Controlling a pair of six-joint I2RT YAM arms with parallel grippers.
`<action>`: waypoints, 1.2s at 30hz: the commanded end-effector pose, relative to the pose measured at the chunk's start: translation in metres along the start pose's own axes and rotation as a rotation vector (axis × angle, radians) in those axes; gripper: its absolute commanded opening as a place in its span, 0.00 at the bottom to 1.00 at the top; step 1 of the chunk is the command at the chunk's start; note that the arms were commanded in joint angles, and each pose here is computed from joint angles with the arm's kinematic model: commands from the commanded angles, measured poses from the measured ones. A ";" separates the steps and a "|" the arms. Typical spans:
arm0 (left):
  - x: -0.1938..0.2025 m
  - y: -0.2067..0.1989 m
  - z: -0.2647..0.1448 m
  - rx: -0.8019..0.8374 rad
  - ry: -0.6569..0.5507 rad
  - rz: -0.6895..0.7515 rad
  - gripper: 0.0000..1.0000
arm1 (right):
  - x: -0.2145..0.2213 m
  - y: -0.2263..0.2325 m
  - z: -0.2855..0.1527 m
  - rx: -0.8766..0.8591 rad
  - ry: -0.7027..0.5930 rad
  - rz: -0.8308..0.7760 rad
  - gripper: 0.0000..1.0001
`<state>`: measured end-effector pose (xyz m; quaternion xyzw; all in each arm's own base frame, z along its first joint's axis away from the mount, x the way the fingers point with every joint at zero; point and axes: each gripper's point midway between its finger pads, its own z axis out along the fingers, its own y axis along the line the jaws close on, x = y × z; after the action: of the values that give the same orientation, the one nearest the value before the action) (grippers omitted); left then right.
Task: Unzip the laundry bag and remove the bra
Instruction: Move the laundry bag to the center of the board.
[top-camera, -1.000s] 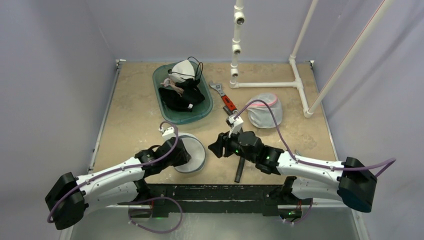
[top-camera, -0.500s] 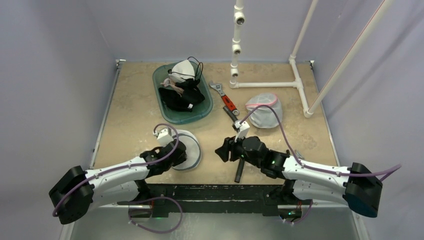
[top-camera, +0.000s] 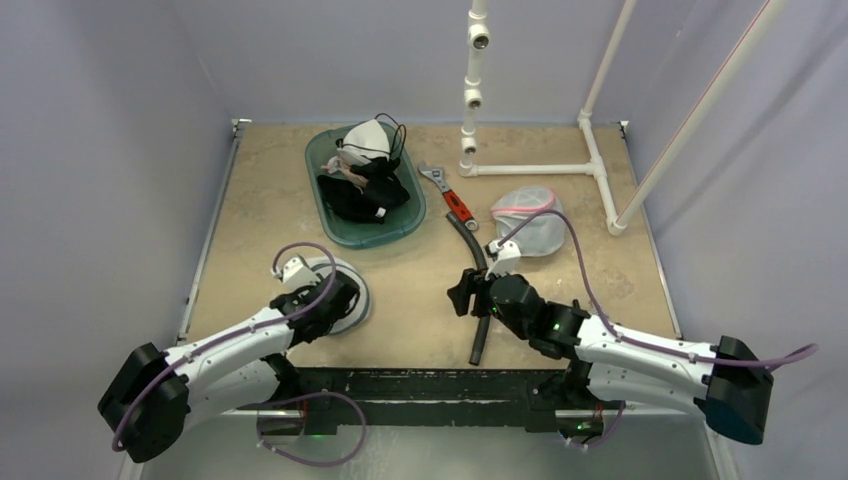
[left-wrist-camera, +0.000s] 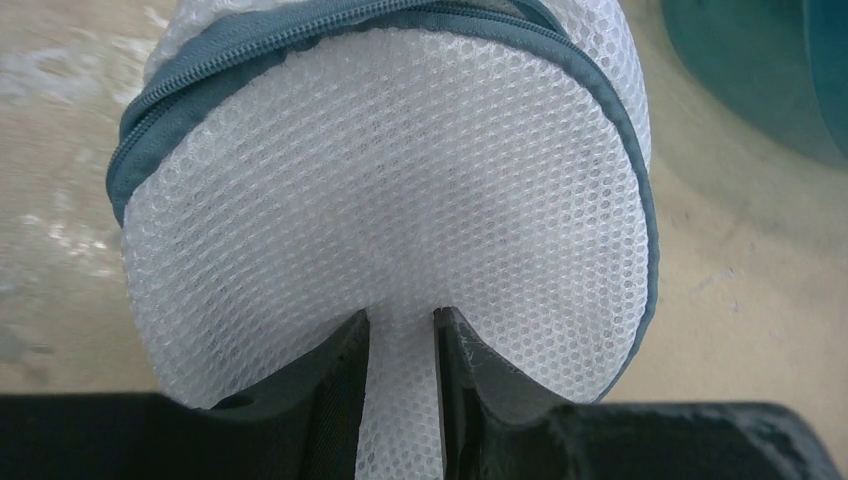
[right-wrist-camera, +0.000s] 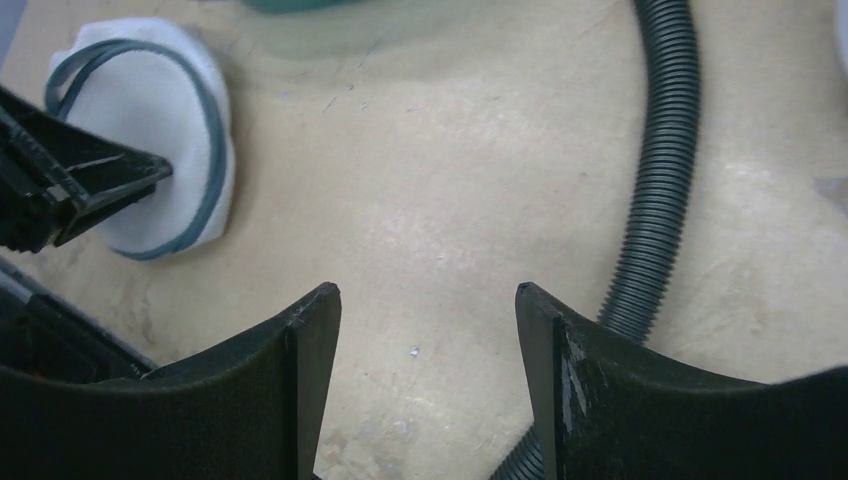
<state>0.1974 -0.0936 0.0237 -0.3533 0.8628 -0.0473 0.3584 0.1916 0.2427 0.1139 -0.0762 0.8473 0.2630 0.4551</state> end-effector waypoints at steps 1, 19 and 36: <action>-0.024 0.030 -0.001 -0.139 -0.063 -0.024 0.29 | -0.031 -0.016 -0.008 0.104 -0.099 0.065 0.69; -0.083 0.017 0.061 -0.191 -0.019 -0.141 0.28 | -0.105 -0.071 -0.023 0.286 -0.242 0.128 0.77; -0.113 -0.038 -0.053 0.244 -0.027 -0.015 0.67 | -0.180 -0.163 -0.024 0.500 -0.367 0.423 0.87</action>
<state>0.2555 -0.0533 0.1338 -0.3572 0.8179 -0.1504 0.4252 0.3063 0.0640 0.1897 0.2406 0.7974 0.1022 0.5440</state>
